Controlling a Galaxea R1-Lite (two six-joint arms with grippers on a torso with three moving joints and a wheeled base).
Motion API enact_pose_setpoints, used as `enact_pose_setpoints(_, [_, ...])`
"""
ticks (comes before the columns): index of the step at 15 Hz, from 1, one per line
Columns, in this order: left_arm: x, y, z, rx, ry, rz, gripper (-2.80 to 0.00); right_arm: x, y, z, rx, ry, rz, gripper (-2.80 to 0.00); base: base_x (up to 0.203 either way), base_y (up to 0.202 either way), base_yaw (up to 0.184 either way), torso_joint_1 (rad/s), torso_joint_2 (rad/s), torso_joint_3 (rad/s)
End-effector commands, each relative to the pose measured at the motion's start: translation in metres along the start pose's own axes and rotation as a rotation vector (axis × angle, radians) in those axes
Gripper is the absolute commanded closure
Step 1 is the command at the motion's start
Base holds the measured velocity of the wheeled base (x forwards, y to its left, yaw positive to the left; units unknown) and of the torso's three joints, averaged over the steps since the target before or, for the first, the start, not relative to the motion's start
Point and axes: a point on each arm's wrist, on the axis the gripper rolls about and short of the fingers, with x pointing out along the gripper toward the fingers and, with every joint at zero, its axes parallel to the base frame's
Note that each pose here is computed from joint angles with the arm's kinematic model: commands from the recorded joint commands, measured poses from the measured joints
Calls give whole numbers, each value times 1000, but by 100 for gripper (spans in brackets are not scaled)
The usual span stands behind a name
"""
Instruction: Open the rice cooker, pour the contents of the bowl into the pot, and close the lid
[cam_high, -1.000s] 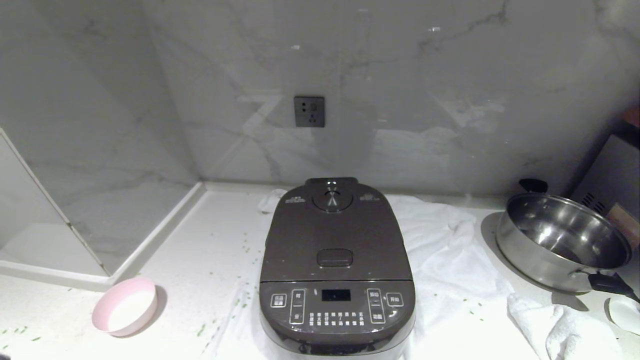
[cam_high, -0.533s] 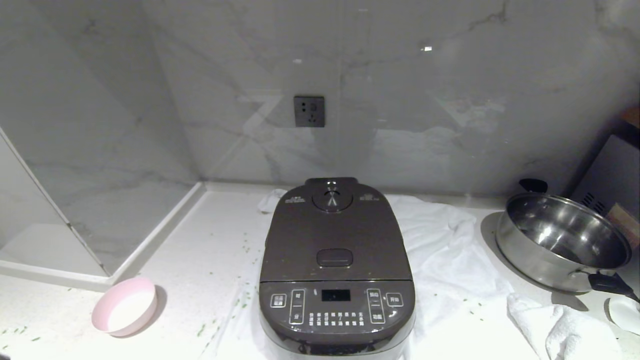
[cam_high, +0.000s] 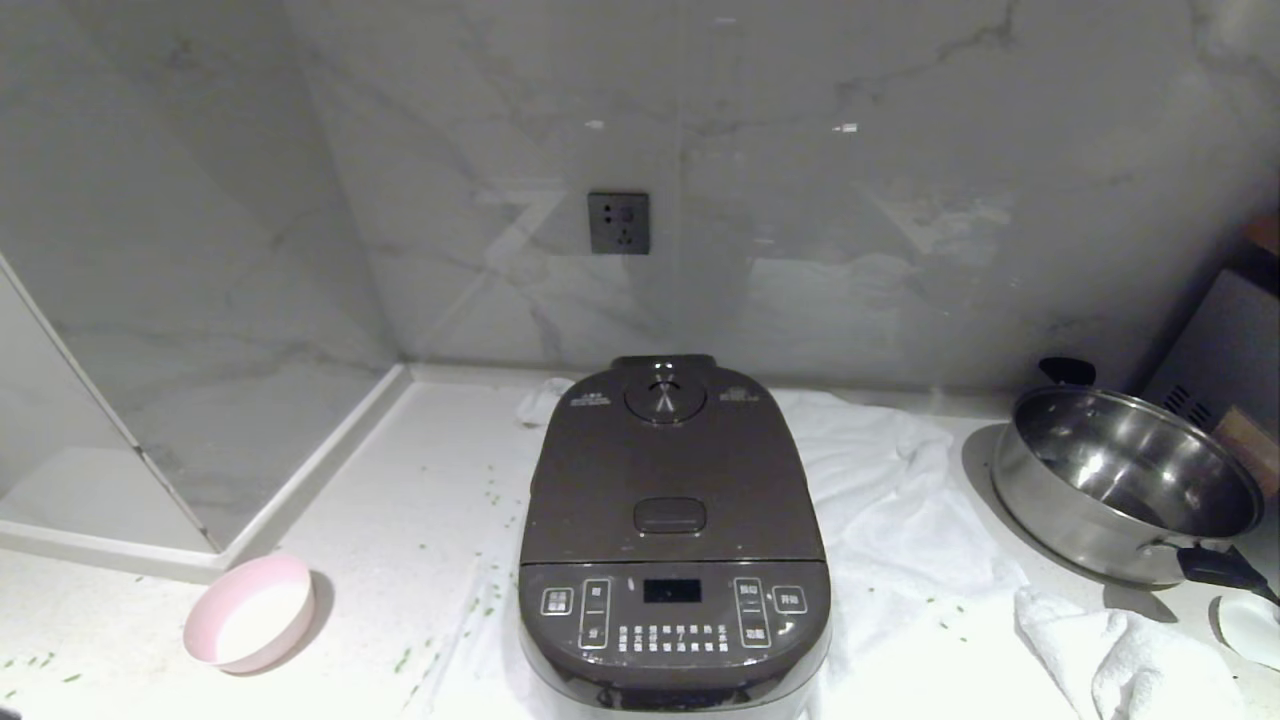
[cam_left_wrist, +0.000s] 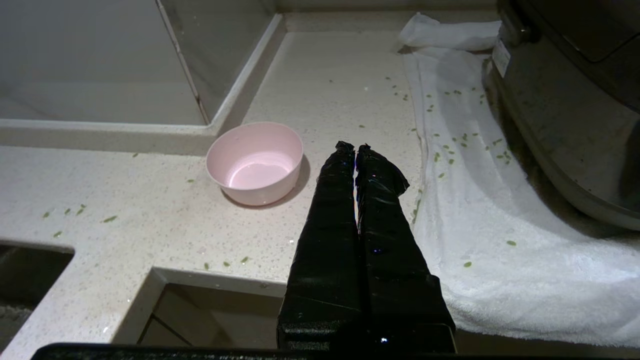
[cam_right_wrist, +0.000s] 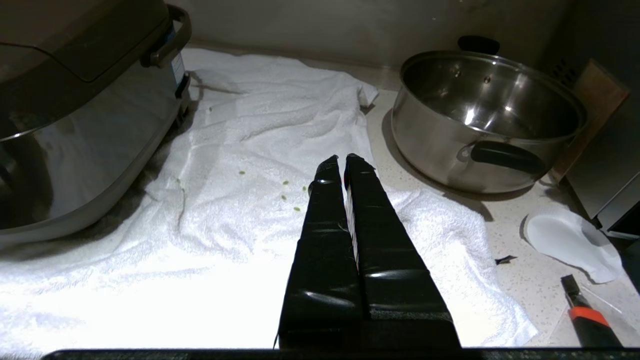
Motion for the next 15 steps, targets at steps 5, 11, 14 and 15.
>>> enact_pose_setpoints(5, [0, -1, 0, 2, 6, -31, 0, 0, 0, -2, 42, 7, -4, 0, 0, 0, 0, 0, 0, 0])
enact_pose_setpoints(11, [0, -1, 0, 11, 5, -32, 0, 0, 0, -2, 40, 5, -4, 0, 0, 0, 0, 0, 0, 0])
enact_pose_setpoints(14, [0, -1, -1, 12, 6, -34, 0, 0, 0, -2, 49, 6, -8, 0, 0, 0, 0, 0, 0, 0])
enact_pose_setpoints(15, [0, -1, 0, 12, 4, -34, 0, 0, 0, -2, 51, 7, -9, 0, 0, 0, 0, 0, 0, 0])
